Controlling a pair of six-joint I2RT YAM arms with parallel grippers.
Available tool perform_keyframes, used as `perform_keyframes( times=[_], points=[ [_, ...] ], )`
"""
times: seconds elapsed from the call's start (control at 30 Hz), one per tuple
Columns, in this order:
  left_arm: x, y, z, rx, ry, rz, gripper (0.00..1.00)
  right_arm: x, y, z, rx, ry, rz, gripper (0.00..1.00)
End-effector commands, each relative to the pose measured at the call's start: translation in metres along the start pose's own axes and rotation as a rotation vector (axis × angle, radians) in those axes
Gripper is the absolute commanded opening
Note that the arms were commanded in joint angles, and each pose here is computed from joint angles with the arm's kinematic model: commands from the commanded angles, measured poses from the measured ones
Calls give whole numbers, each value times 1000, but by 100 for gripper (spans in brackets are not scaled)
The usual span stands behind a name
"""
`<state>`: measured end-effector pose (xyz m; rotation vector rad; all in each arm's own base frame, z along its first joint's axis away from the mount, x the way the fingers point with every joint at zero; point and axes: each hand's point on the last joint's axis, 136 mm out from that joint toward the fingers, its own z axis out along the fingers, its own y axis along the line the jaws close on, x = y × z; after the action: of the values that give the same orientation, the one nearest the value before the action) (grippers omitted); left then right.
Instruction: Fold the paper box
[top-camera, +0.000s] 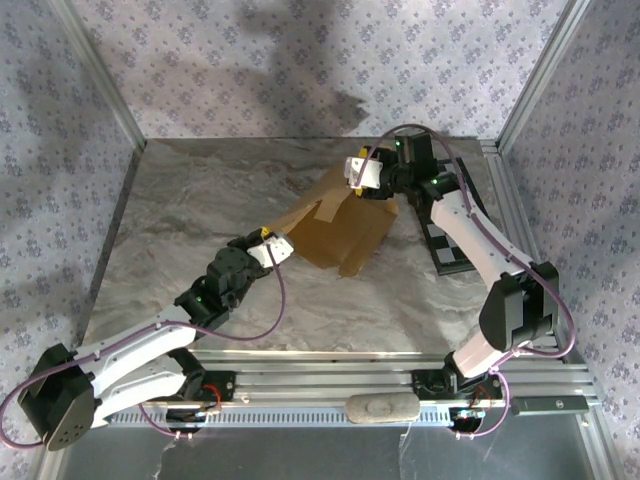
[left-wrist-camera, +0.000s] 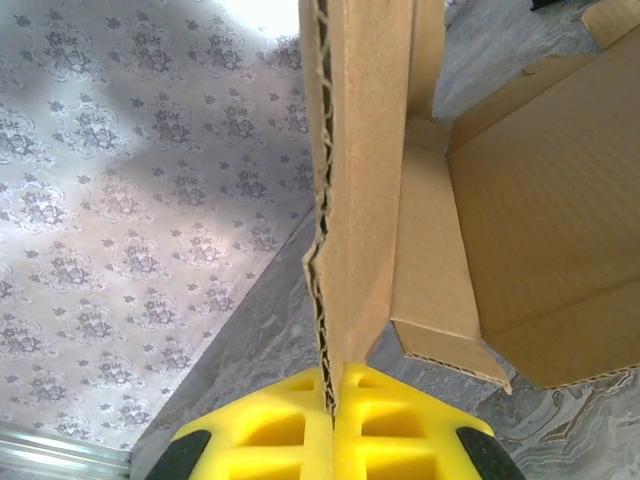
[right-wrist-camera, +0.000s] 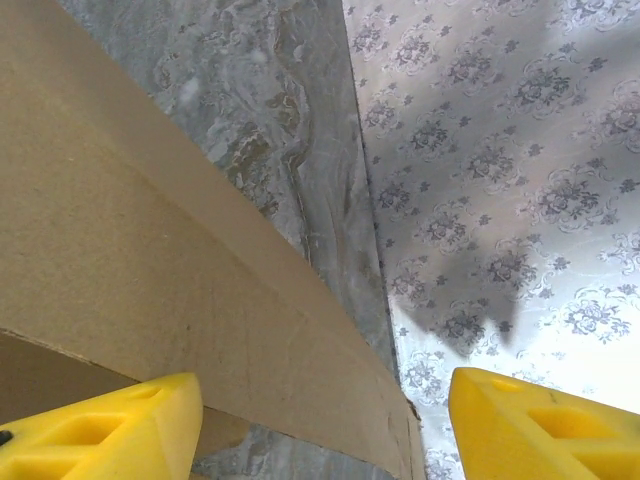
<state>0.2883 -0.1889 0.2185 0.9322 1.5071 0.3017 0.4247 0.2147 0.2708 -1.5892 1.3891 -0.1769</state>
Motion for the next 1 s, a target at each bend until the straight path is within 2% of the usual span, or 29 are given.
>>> perform_keyframes(
  times=[0.0,0.13,0.3,0.37,0.5,0.63,0.7,0.73,0.87,0.97],
  points=[
    [-19,15,-2,-50,-62,-27,0,3,2,-16,29,11,-11,72],
    [-18,12,-2,-41,-61,-29,0,5,6,-38,44,-4,20,80],
    [-20,11,-1,-28,-66,-29,0,21,12,-32,67,24,-2,85],
    [-21,10,-2,-24,-74,-30,0,26,3,-22,97,39,-11,85],
    [-21,13,-4,-34,-75,-31,0,27,-2,-7,49,39,-2,85],
    [-22,14,-5,-37,-74,-29,0,31,-2,11,3,40,13,79],
    [-22,14,-5,-38,-76,-31,0,31,-2,20,-6,38,12,72],
    [-22,15,-5,-40,-79,-33,0,31,-2,24,-6,45,10,65],
    [-22,16,-6,-51,-85,-41,0,29,5,33,-17,61,2,35],
    [-25,22,-8,-65,-96,-82,0,16,8,27,-52,67,28,5]
  ],
)
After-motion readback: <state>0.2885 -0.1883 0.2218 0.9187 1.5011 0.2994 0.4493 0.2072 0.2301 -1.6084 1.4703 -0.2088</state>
